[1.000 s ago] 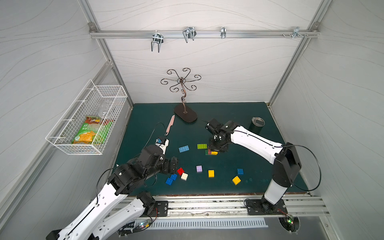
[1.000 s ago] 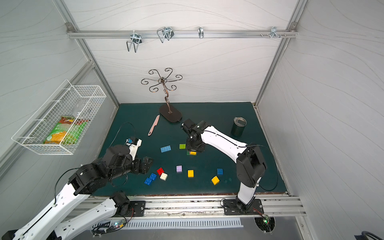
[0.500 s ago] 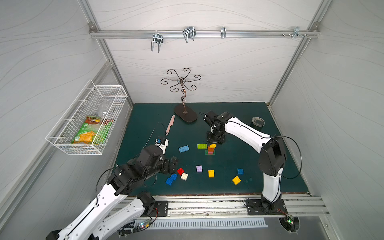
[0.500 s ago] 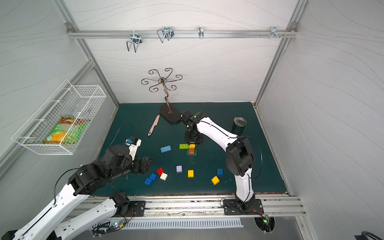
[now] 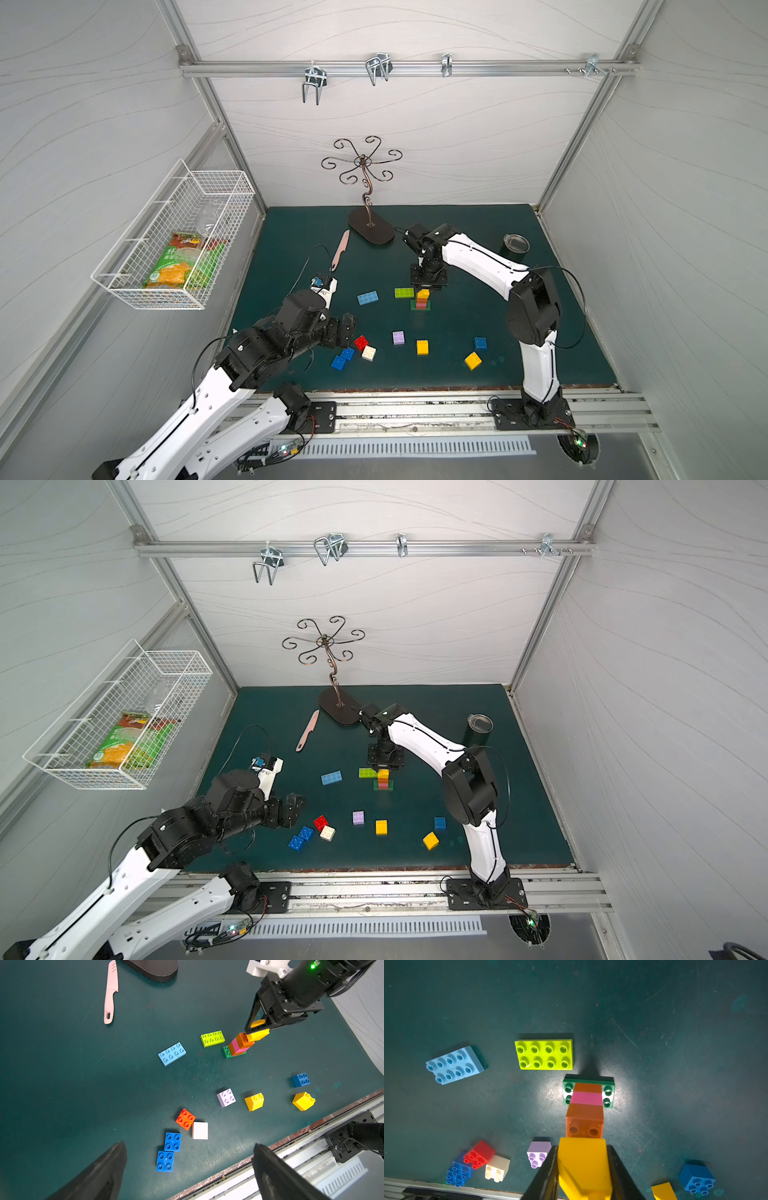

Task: Assemble the number 1 with lego
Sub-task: Assemble the lego brick with the lego brick.

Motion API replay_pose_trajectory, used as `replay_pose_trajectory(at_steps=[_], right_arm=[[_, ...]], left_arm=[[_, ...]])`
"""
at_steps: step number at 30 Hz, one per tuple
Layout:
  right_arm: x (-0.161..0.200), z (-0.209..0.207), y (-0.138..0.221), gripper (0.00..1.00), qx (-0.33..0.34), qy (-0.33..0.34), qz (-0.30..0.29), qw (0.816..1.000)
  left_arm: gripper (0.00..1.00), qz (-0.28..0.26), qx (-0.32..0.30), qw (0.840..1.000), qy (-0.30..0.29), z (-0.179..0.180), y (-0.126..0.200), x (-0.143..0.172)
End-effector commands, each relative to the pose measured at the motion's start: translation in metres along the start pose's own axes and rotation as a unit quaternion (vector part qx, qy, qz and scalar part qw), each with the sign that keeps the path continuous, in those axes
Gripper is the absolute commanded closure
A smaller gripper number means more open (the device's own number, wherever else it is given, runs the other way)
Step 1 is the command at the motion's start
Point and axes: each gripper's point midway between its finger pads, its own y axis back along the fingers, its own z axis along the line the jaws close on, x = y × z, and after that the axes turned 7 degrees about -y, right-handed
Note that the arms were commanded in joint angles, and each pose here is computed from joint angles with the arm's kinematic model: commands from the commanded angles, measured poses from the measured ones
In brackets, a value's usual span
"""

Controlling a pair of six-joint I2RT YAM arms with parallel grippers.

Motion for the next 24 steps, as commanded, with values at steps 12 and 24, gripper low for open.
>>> replay_pose_trajectory(at_steps=[12,24], right_arm=[[0.004,-0.009,-0.018,1.0,0.028,0.013,0.037,0.999],[0.006,-0.017,-0.034,1.0,0.056,0.015,0.056,0.997]], left_arm=[[0.01,-0.033,0.004,0.999,0.004,-0.002,0.003,-0.015],[0.01,-0.033,-0.001,0.999,0.005,0.0,0.002,-0.015]])
